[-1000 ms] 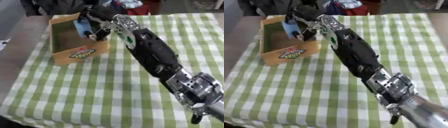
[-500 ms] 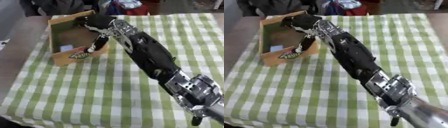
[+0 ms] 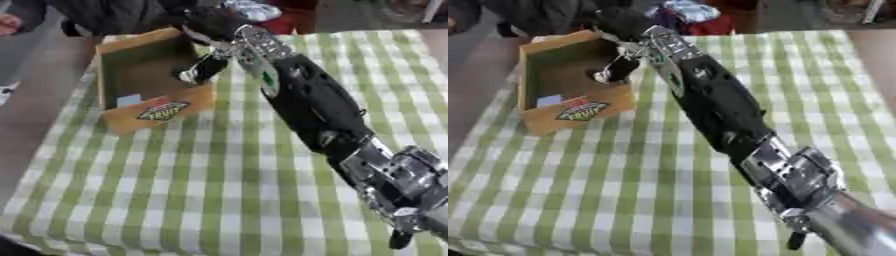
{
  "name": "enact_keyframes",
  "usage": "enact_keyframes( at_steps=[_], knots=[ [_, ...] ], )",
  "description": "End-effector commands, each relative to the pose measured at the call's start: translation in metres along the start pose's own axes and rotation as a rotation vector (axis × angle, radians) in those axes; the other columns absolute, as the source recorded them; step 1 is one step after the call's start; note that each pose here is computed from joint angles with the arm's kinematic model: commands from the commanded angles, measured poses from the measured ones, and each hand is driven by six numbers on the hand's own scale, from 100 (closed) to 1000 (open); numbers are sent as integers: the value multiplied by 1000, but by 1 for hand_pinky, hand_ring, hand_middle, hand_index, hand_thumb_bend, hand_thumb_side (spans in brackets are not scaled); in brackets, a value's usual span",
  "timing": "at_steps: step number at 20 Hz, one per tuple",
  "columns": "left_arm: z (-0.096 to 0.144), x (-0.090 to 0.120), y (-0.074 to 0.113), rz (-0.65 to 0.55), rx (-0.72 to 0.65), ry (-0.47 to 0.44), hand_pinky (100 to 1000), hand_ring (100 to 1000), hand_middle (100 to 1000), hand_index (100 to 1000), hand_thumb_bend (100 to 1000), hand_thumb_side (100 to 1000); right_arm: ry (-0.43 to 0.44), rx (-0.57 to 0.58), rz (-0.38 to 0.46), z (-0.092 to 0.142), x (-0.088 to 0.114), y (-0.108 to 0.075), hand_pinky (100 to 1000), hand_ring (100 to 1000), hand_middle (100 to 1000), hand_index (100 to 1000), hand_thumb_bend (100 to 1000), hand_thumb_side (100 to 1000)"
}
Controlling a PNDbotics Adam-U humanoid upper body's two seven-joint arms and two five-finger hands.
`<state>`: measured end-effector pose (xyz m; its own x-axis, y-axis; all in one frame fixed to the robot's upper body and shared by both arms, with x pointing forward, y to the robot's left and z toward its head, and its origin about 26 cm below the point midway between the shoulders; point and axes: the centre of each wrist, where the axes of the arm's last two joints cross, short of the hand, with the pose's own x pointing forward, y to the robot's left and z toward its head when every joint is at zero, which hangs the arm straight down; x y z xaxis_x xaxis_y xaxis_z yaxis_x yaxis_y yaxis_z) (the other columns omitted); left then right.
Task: Pick up objects on the table and place them in the box.
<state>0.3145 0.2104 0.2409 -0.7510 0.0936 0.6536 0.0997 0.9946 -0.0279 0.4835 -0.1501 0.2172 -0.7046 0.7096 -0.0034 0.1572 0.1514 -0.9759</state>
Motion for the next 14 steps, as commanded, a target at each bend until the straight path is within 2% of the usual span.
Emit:
enact_keyframes(
  at_steps=[1, 2, 6, 7, 9, 11, 14],
  knots=[
    [-3, 7, 5, -27, 5, -28, 653, 597, 614, 821, 203, 646, 61, -167, -132, 10, -17, -44, 669, 806, 873, 935, 100, 436],
    [-2, 7, 6, -31, 8, -25, 653, 597, 614, 821, 204, 646, 84, -210, -193, 16, -22, -51, 664, 804, 867, 933, 205, 328],
    [1, 6, 9, -45, 22, -12, 653, 597, 613, 821, 206, 645, 149, -374, -445, 39, -41, -76, 650, 801, 864, 930, 157, 335],
    [1, 5, 10, -48, 25, -9, 653, 597, 613, 821, 206, 646, 171, -408, -509, 46, -48, -79, 643, 798, 864, 930, 110, 336],
    [3, 5, 11, -55, 30, -3, 653, 597, 613, 821, 205, 645, 219, -475, -637, 59, -61, -83, 639, 799, 864, 928, 100, 336],
    [4, 4, 13, -60, 36, 1, 653, 597, 613, 821, 207, 645, 255, -536, -737, 73, -72, -86, 637, 800, 865, 928, 100, 345],
    [5, 4, 15, -71, 48, 4, 655, 598, 613, 821, 205, 644, 273, -627, -836, 92, -81, -89, 637, 800, 865, 926, 100, 357]
  ],
)
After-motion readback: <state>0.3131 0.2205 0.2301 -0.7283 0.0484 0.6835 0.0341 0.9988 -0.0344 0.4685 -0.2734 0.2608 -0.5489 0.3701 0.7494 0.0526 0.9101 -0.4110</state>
